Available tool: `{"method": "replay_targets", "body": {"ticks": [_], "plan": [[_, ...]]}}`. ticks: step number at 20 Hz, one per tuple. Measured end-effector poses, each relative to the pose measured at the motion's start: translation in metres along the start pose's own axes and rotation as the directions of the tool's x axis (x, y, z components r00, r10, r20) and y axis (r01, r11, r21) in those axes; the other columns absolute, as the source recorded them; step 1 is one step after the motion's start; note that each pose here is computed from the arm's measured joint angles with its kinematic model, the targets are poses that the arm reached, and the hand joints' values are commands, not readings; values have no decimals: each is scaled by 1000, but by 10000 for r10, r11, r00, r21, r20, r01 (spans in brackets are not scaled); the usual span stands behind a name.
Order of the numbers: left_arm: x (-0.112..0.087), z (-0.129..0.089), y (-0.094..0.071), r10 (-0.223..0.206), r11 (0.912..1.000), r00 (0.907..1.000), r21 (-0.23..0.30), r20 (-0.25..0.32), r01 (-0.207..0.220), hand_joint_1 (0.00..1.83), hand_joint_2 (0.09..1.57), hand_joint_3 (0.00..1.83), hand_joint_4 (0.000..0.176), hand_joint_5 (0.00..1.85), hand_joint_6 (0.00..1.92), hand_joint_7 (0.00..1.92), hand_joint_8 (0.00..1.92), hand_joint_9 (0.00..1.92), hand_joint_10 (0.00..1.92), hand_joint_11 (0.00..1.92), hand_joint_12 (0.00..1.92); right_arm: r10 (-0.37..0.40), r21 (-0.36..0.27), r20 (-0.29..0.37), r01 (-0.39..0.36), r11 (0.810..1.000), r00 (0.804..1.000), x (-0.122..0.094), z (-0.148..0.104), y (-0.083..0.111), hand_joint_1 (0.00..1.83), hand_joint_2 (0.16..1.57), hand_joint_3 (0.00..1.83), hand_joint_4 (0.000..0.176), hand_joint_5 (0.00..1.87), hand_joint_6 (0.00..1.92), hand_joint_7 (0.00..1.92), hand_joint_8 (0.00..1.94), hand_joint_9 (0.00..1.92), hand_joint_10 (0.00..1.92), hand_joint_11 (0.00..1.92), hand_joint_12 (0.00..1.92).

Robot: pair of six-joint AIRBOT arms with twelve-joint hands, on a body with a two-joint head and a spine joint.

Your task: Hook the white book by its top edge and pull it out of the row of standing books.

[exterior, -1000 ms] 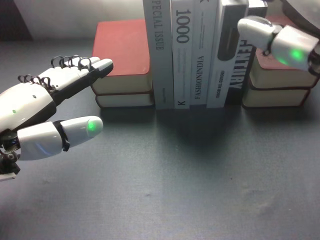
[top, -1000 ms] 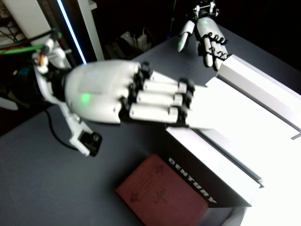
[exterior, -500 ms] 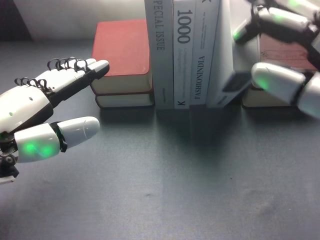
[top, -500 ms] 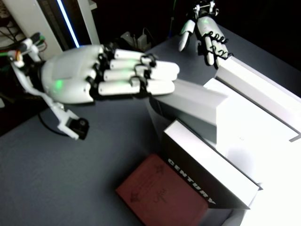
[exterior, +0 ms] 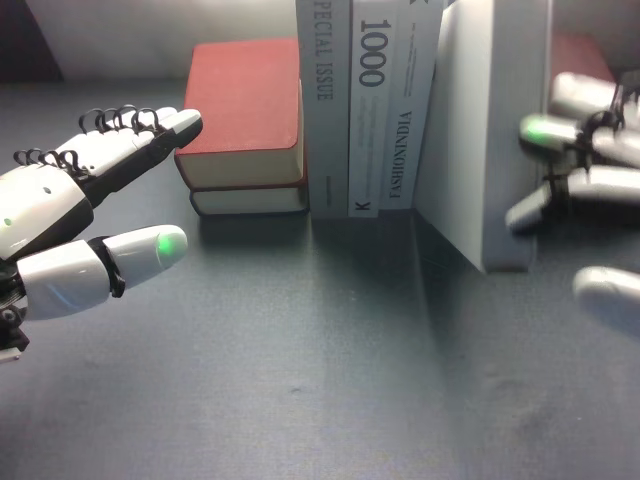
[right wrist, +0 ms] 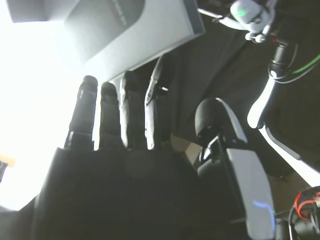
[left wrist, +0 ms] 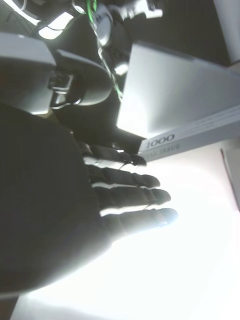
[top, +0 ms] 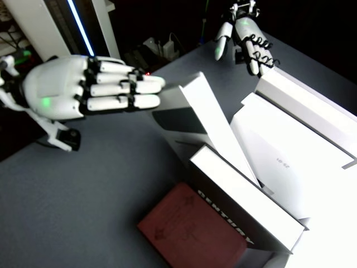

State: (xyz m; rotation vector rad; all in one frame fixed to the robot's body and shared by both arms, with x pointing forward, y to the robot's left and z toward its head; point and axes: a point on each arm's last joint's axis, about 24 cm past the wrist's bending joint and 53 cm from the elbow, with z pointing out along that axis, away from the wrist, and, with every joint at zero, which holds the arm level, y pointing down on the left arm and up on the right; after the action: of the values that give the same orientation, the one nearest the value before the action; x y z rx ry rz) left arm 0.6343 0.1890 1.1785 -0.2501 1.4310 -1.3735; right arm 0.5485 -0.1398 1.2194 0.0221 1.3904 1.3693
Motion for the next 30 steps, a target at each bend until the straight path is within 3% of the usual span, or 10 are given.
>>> {"method": "replay_targets", "body": {"ticks": [4, 7, 9, 12, 14, 17, 20, 22, 28, 30], "plan": [[-2, 0, -2, -10, 10000, 9999, 41, 102, 10, 120, 1370, 0, 106, 0, 0, 0, 0, 0, 0, 0, 0, 1199, 1091, -769, -1111, 9878, 9898, 30, -31, -19, 0, 1499, 3, 0, 424, 921, 593, 68, 384, 450, 0, 1648], [-2, 0, -3, -20, 10000, 9999, 97, 157, 18, 113, 1366, 0, 113, 0, 0, 0, 0, 0, 0, 0, 0, 1780, 1219, -928, -1663, 9785, 9796, 38, -39, -17, 39, 1553, 33, 0, 342, 1097, 652, 373, 207, 1050, 0, 1713], [-3, 0, -3, -24, 10000, 9998, 88, 193, 22, 122, 1363, 0, 115, 0, 0, 0, 0, 0, 0, 0, 0, 1921, 1226, -926, -1803, 9759, 9770, 38, -40, -16, 4, 1552, 8, 0, 240, 1183, 592, 869, 306, 1150, 0, 1647], [-4, -1, -3, -20, 10000, 9998, 84, 209, 19, 131, 1365, 0, 115, 0, 0, 0, 0, 0, 0, 0, 0, 1868, 1169, -705, -1778, 9771, 9799, 31, -40, -16, 0, 1570, 87, 0, 164, 1129, 422, 924, 351, 1127, 0, 1688], [-4, -1, -3, -6, 10000, 9997, 81, 224, 4, 131, 1369, 1, 108, 0, 0, 0, 0, 0, 0, 0, 0, 1680, 1012, -296, -1643, 9812, 9853, 20, -39, -14, 0, 1571, 45, 0, 193, 812, 348, 596, 165, 905, 0, 1540], [-3, -2, -1, -2, 10000, 9998, 29, 202, 1, 139, 1379, 4, 55, 1, 0, 0, 0, 0, 0, 0, 0, 984, 1134, 460, -1031, 9882, 9941, -5, -44, -18, 2, 1571, 120, 0, 184, 326, 308, 78, 167, 499, 0, 1382], [-4, -2, -2, -12, 10000, 9997, 74, 247, 10, 151, 1373, 0, 77, 0, 0, 0, 0, 0, 0, 0, 0, 269, 1405, 1287, -451, 9891, 9913, -32, -49, -26, 0, 1563, 60, 0, 12, 107, 60, 0, 3, 211, 0, 949], [-5, -2, -3, -26, 10000, 9996, 72, 298, 24, 106, 1347, 0, 102, 0, 0, 0, 0, 0, 0, 0, 0, -158, 1597, 1691, -115, 9871, 9855, -45, -51, -30, 0, 1520, 0, 0, 0, 3, 1, 0, 0, 7, 0, 73], [-18, -7, -10, 182, 9996, 9970, 200, 756, -198, 0, 1271, 0, 176, 0, 0, 0, 0, 0, 0, 0, 0, -1371, 2317, 2694, 740, 9700, 9532, -81, -62, -41, 34, 1384, 0, 63, 0, 0, 0, 0, 0, 0, 0, 0], [-23, -9, -11, 268, 9993, 9956, 245, 902, -291, 2, 1270, 0, 176, 0, 0, 0, 0, 0, 0, 0, 0, -1581, 2497, 2849, 860, 9645, 9454, -89, -64, -43, 23, 1388, 0, 39, 0, 0, 0, 0, 0, 0, 0, 0]]}}
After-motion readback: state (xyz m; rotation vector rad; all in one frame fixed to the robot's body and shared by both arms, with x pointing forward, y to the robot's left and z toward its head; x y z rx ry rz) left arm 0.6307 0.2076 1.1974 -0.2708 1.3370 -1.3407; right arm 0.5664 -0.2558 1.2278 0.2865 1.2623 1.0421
